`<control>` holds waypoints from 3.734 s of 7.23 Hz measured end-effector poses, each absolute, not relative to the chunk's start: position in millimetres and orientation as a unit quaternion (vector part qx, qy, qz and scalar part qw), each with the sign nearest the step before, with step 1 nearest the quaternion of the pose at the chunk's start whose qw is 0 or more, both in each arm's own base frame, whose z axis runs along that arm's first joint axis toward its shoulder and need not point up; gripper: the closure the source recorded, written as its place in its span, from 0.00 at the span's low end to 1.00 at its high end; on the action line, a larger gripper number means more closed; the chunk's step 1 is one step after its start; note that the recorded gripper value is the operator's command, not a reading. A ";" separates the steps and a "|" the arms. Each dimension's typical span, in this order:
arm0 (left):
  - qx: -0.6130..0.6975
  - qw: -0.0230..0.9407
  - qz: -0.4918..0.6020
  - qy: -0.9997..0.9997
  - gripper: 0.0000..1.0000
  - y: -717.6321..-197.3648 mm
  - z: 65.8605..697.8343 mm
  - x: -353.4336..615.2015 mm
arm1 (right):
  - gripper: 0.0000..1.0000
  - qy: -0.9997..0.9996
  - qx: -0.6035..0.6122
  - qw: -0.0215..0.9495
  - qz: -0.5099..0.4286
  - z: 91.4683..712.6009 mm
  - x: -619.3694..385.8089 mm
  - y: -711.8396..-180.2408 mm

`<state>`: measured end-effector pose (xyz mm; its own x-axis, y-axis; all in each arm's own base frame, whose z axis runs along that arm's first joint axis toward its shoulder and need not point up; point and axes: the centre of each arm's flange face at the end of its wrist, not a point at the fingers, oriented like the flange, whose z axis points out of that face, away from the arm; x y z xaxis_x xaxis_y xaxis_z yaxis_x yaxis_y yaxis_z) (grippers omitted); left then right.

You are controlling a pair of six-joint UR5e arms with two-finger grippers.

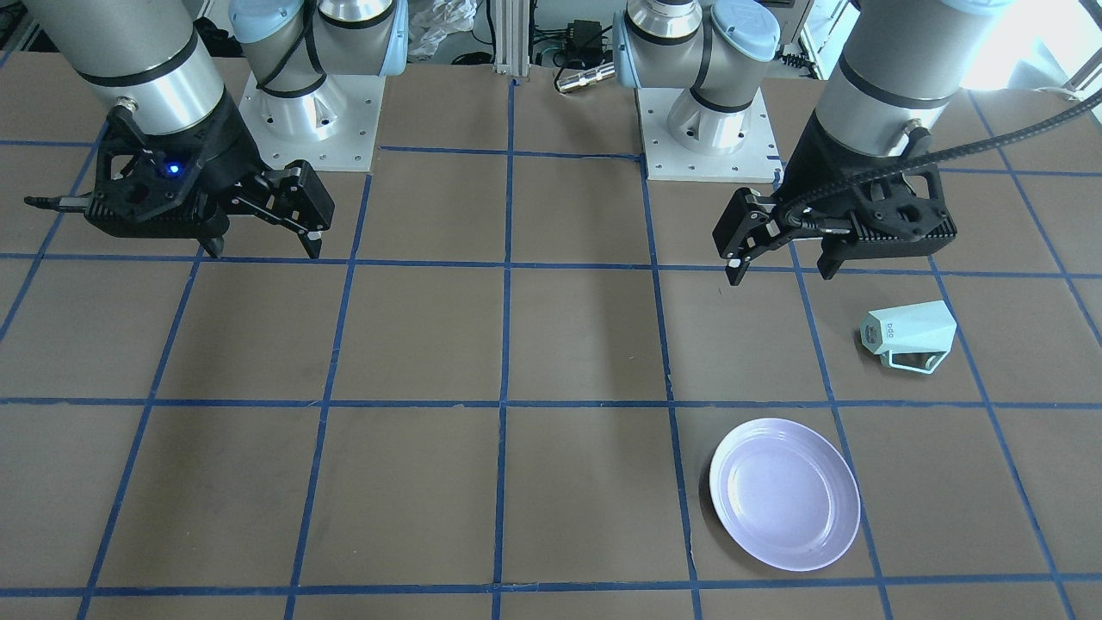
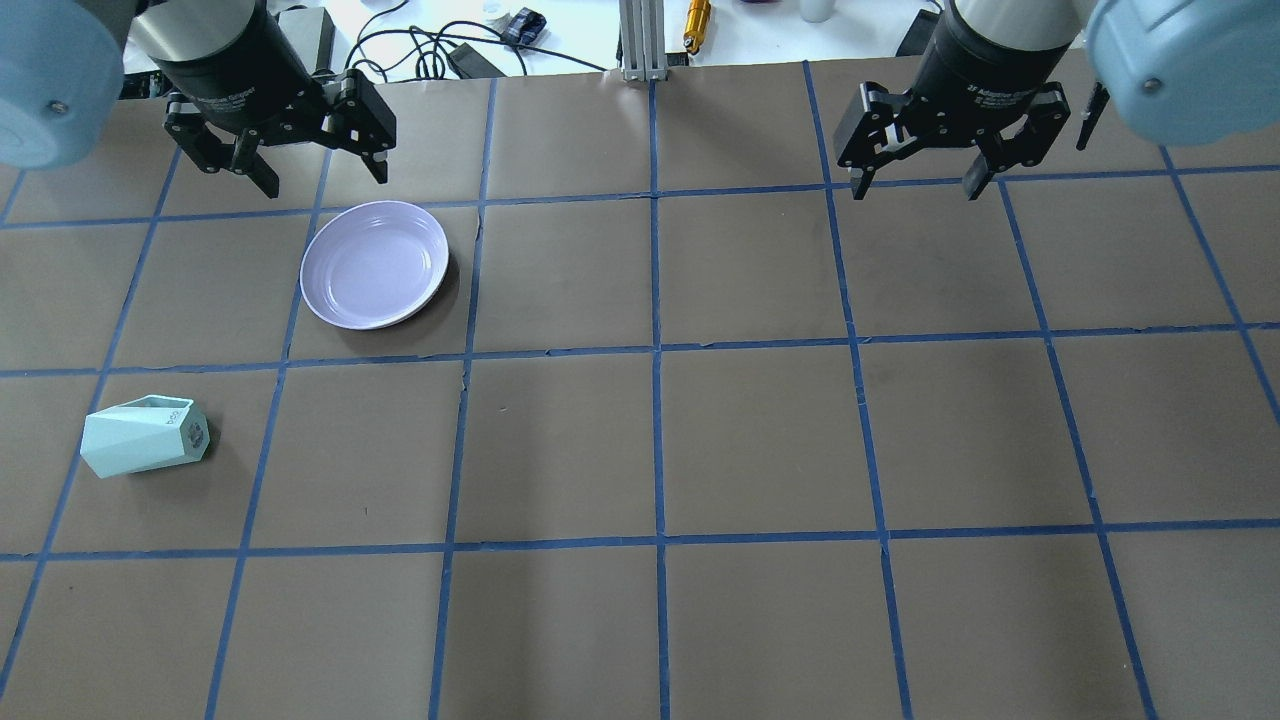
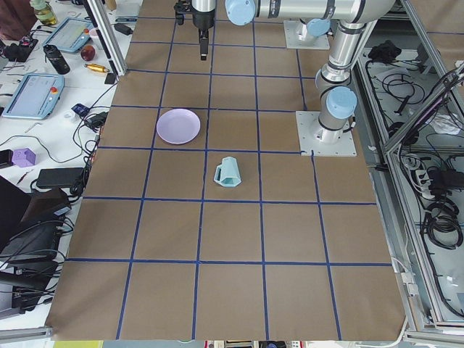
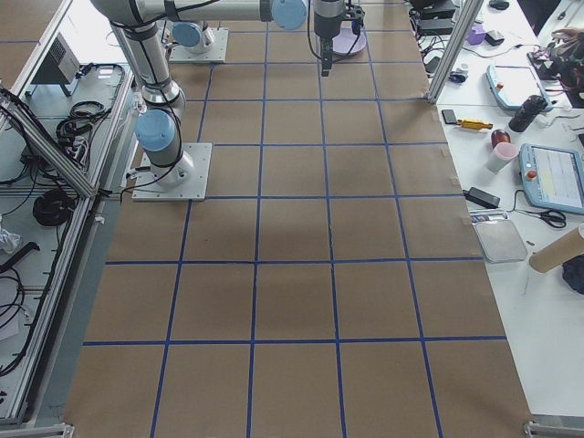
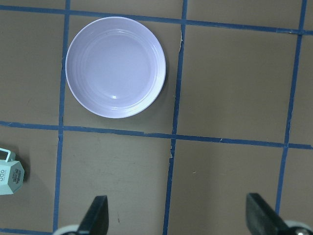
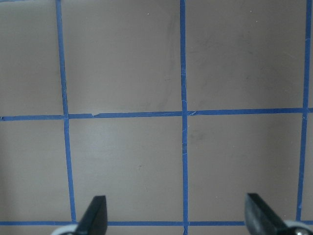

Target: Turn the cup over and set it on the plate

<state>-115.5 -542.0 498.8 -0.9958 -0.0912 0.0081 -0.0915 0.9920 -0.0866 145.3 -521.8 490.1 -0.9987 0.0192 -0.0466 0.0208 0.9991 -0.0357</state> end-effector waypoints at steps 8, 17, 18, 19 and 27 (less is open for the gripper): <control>0.009 0.001 0.044 -0.999 0.00 -533.0 505.2 -116.0 | 0.00 1.000 0.010 0.023 -0.018 490.1 145.3 -521.8; -0.007 0.004 0.013 -1.000 0.00 -534.4 502.5 -22.8 | 0.00 1.000 0.010 0.023 -0.018 490.1 145.2 -521.8; -0.002 0.005 0.005 -1.000 0.00 -532.7 501.5 9.1 | 0.00 1.000 0.010 0.023 -0.018 490.1 145.2 -521.8; 0.013 0.006 -0.006 -1.000 0.00 -529.5 498.5 44.9 | 0.00 1.000 0.010 0.023 -0.018 490.1 145.2 -521.8; 0.069 0.174 -0.030 -0.982 0.00 -471.6 358.7 323.9 | 0.00 1.000 0.010 0.023 -0.018 490.4 145.2 -521.6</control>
<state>323.9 -471.6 358.7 -0.9299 -0.1449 0.3381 -0.1243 0.9888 0.0821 145.2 -521.6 490.4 -0.9988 0.0182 -0.0457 0.0199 0.9991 -0.0364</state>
